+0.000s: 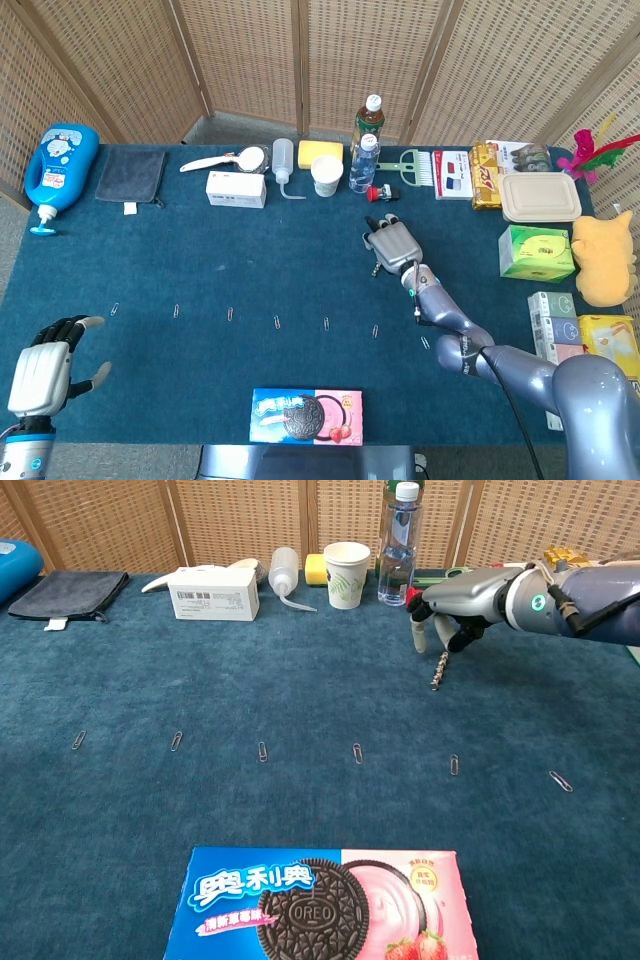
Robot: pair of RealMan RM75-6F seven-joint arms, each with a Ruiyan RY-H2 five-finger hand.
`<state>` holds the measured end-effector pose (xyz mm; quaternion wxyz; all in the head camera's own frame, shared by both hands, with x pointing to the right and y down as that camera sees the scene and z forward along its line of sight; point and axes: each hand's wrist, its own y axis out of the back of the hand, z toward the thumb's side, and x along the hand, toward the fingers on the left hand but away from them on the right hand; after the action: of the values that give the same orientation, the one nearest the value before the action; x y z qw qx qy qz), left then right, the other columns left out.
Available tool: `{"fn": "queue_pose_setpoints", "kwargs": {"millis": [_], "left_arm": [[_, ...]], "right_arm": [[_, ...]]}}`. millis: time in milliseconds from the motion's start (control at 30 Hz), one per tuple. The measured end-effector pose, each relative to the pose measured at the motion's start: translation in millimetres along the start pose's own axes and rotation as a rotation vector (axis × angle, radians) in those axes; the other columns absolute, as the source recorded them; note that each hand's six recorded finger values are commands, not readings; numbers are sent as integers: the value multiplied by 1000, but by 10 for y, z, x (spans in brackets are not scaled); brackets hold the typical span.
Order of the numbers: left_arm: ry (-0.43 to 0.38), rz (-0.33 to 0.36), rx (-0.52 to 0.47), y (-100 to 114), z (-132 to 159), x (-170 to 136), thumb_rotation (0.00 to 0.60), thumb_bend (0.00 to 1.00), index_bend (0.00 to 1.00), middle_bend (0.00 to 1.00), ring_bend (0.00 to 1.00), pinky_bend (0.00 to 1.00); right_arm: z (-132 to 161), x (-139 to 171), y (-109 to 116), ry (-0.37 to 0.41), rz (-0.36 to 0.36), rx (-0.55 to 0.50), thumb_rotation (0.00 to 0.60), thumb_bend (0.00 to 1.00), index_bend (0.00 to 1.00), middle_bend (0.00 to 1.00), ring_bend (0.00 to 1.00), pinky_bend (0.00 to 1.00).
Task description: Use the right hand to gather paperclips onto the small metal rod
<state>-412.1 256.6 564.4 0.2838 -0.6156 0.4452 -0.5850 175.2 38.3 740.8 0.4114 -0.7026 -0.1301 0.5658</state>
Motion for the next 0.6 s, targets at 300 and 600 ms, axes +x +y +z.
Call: {"fn": "queue_pose_setpoints", "kwargs": {"millis": [300, 600], "left_arm": [[-2, 4, -2, 5, -11, -3, 600, 387, 279, 269, 216, 224], [-12, 9, -6, 5, 10, 6, 600, 388, 279, 269, 216, 224]], "right_arm": [[-48, 49, -114, -14, 34, 65, 600, 1000, 381, 82, 183, 126], [-146, 118, -161, -51, 51, 93, 600, 1000, 386, 82, 183, 130]]}}
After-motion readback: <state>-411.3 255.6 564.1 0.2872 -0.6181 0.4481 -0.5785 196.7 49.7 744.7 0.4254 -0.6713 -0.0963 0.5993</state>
